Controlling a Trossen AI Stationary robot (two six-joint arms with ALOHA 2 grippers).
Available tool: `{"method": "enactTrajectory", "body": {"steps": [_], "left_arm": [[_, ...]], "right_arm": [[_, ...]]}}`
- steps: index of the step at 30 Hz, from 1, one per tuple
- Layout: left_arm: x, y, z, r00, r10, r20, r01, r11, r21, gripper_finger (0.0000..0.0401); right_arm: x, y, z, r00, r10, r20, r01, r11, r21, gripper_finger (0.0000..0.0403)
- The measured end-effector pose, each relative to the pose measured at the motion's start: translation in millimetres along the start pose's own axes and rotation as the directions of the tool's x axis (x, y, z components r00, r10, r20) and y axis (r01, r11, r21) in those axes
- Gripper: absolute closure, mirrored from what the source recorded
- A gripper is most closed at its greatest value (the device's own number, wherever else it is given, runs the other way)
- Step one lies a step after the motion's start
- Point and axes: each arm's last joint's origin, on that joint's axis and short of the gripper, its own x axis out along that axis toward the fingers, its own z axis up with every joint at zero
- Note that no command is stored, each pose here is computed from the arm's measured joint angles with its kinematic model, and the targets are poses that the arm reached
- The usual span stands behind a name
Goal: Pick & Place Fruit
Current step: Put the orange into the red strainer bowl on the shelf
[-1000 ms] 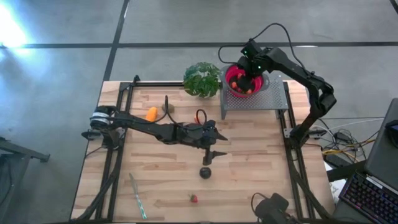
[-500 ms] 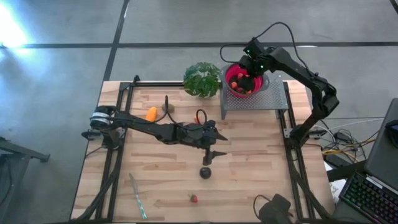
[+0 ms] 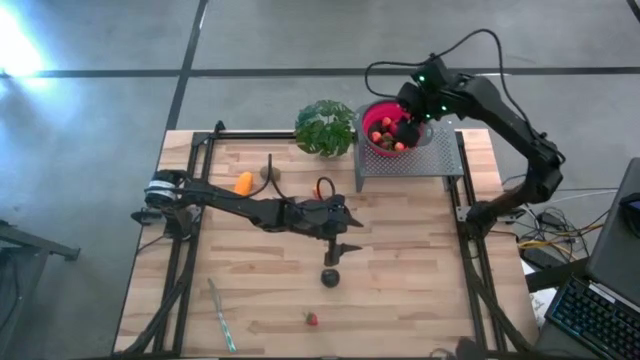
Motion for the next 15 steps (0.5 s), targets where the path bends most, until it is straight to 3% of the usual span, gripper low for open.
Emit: {"method": "enactTrajectory", "body": {"steps": [11, 15], "left_arm": [[-6.2, 0.0, -4.2, 0.995, 0.003, -0.095, -0.004, 1.0, -0.009, 0.0101], [-19.7, 1.4, -1.3, 0.984, 0.065, -0.166, -0.072, 0.997, -0.039, 0.0101]], "right_arm": [[-56.2, 45.2, -14.1, 0.987, 0.091, 0.133, -0.083, 0.995, -0.063, 0.0193], [-68.7, 59.6, -21.5, 0.979, 0.137, 0.148, -0.126, 0.988, -0.084, 0.0198]]}}
